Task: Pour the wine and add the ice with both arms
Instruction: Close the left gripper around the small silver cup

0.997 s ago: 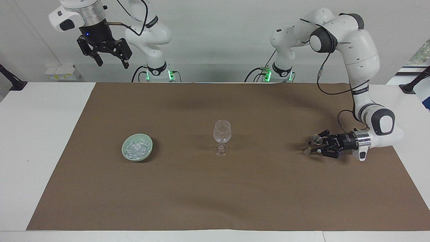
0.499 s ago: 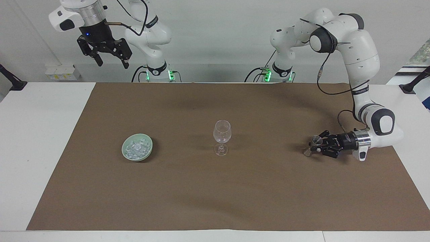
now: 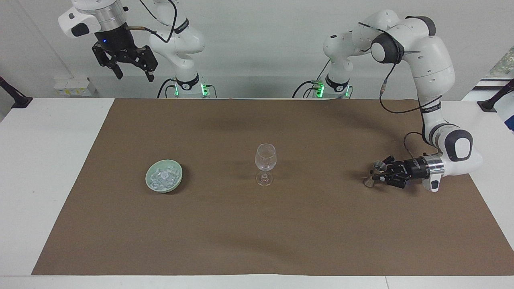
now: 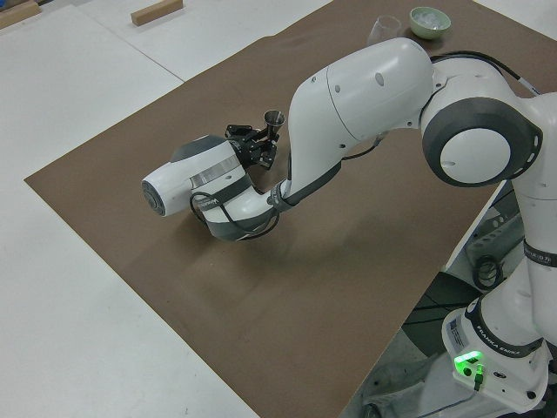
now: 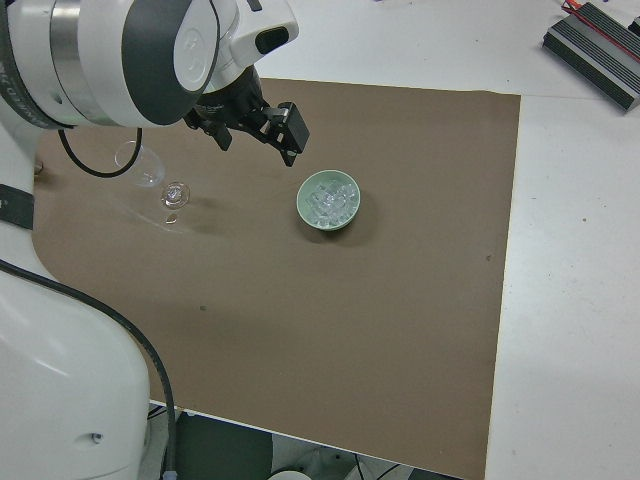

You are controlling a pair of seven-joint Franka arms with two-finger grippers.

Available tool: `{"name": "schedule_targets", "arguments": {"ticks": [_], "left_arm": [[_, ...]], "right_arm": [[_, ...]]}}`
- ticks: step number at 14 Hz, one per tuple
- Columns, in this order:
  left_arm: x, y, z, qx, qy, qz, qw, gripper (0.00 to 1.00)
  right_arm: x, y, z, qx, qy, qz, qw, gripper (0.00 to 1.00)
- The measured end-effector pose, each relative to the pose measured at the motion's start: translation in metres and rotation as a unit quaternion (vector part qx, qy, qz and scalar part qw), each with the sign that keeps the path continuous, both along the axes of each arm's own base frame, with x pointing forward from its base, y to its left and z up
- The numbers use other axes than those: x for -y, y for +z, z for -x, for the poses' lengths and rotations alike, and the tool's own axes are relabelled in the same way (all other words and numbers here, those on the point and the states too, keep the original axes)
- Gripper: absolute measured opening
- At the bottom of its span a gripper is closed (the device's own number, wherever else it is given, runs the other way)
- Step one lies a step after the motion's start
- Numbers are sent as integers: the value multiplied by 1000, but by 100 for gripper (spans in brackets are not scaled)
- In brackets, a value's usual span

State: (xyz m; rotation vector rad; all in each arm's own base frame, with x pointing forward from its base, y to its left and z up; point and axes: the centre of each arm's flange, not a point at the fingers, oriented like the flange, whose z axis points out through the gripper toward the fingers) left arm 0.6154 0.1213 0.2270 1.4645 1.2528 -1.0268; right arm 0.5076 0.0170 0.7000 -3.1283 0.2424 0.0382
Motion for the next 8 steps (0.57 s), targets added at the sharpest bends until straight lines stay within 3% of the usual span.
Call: {"name": "schedule_targets", "arguments": {"ticks": [8], "left_arm": [[-3, 8, 3, -17, -5, 27, 999, 24]], "right_arm": [[0, 0, 0, 0, 0, 0, 1000, 100]]}}
